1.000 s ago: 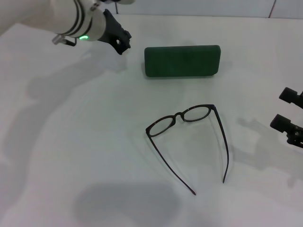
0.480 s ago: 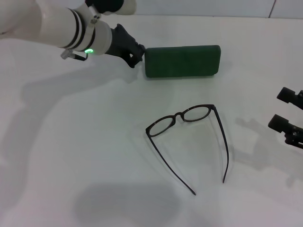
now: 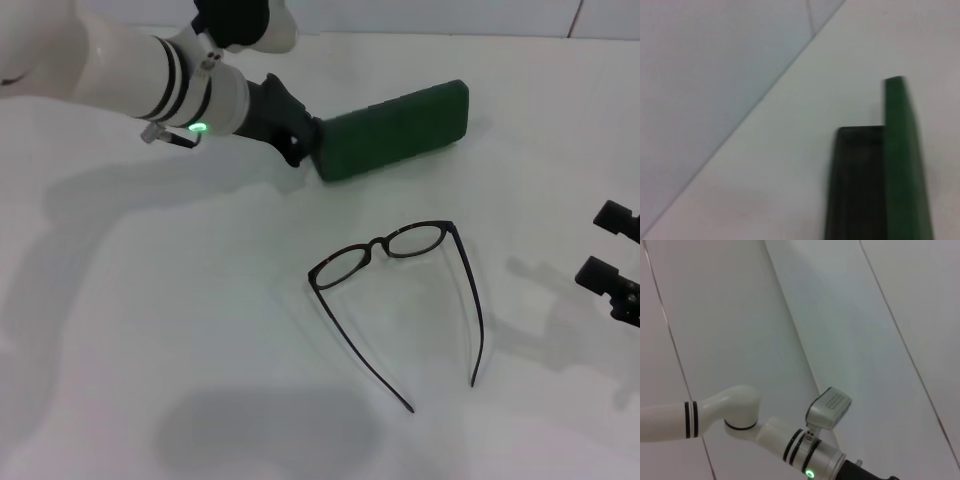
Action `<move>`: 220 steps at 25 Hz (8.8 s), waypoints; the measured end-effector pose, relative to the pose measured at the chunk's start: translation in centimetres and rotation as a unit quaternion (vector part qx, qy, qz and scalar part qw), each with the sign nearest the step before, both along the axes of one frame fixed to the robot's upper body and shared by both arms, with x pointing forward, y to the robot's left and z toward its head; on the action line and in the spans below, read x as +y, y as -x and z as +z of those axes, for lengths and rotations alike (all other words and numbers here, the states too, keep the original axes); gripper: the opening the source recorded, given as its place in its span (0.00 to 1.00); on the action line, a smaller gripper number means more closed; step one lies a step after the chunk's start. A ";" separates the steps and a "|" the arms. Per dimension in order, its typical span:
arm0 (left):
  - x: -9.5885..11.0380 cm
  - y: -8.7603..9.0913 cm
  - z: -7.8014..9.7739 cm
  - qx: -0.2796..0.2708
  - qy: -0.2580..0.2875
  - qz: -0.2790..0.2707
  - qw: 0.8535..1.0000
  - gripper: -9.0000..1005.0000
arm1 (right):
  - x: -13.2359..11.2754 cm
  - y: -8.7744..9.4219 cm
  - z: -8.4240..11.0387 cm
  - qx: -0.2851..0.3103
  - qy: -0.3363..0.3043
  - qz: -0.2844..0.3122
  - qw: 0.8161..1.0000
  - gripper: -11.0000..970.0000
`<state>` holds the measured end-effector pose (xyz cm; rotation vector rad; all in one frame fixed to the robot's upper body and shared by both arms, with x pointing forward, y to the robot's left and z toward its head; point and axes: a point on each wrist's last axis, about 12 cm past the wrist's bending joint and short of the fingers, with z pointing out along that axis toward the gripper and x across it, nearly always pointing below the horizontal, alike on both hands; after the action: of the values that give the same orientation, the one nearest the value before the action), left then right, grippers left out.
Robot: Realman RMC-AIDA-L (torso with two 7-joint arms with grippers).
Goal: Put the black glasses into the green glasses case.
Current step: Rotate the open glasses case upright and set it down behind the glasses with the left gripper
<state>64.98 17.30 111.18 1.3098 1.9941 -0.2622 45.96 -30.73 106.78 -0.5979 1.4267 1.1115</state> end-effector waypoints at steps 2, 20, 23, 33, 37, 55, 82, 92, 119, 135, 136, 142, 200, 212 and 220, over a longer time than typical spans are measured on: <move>-0.3 0.4 0.0 0.007 0.011 -0.018 1.000 0.01 | 0.0 0.0 0.0 0.000 0.000 -0.001 1.000 0.91; -1.2 0.3 1.1 -0.017 0.080 -0.021 0.996 0.01 | 0.2 -0.5 0.2 -0.004 0.001 0.000 1.000 0.91; -1.7 0.1 1.1 -0.014 0.077 -0.023 0.997 0.01 | 0.1 -0.5 0.1 -0.003 0.003 -0.002 1.000 0.91; -5.0 -0.2 1.2 0.006 0.057 -0.044 0.997 0.01 | 0.4 -0.9 0.0 0.001 0.008 -0.004 1.000 0.91; -6.3 0.0 1.5 0.010 0.051 -0.058 0.997 0.01 | 0.6 -0.9 -0.2 0.005 0.007 -0.003 1.000 0.91; -9.9 3.1 -0.9 0.041 0.042 -0.117 0.991 0.01 | 0.5 -0.5 -0.5 0.008 0.006 -0.005 1.000 0.91; -11.8 7.7 0.8 0.018 0.139 -0.171 0.975 0.02 | -0.5 0.3 -0.6 0.005 0.007 -0.019 1.000 0.91; -10.6 6.8 -2.0 -0.062 0.006 -0.165 0.984 0.02 | -0.5 -0.1 -0.6 0.005 0.010 -0.025 1.000 0.91; -11.9 11.0 -2.6 -0.055 0.012 -0.231 0.971 0.02 | -0.8 -0.5 -0.6 0.009 0.013 -0.044 0.999 0.91; -12.2 10.8 3.7 -0.077 0.099 -0.180 0.976 0.04 | -1.1 0.2 -0.7 0.010 0.010 -0.044 0.999 0.91; -12.0 10.1 4.3 -0.057 0.105 -0.164 0.979 0.04 | -1.1 0.2 -0.7 0.011 0.010 -0.044 0.999 0.91; -10.1 7.8 6.3 -0.016 0.107 -0.112 0.988 0.20 | -1.0 0.1 -0.7 0.011 0.011 -0.040 0.999 0.91; -12.1 5.0 4.1 0.050 -0.128 -0.081 0.987 0.33 | -1.0 0.0 -1.5 0.031 0.022 -0.056 0.998 0.91; -11.8 5.3 4.4 -0.040 -0.152 -0.103 0.982 0.20 | -1.2 0.2 -1.6 0.032 0.021 -0.060 0.997 0.91; -10.9 5.3 3.4 -0.087 -0.176 -0.116 0.974 0.20 | -1.3 0.2 -1.5 0.032 0.022 -0.061 0.997 0.91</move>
<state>59.72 6.37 114.54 1.7304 1.7915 0.1028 45.73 -32.04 105.25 -0.5021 1.5254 1.0124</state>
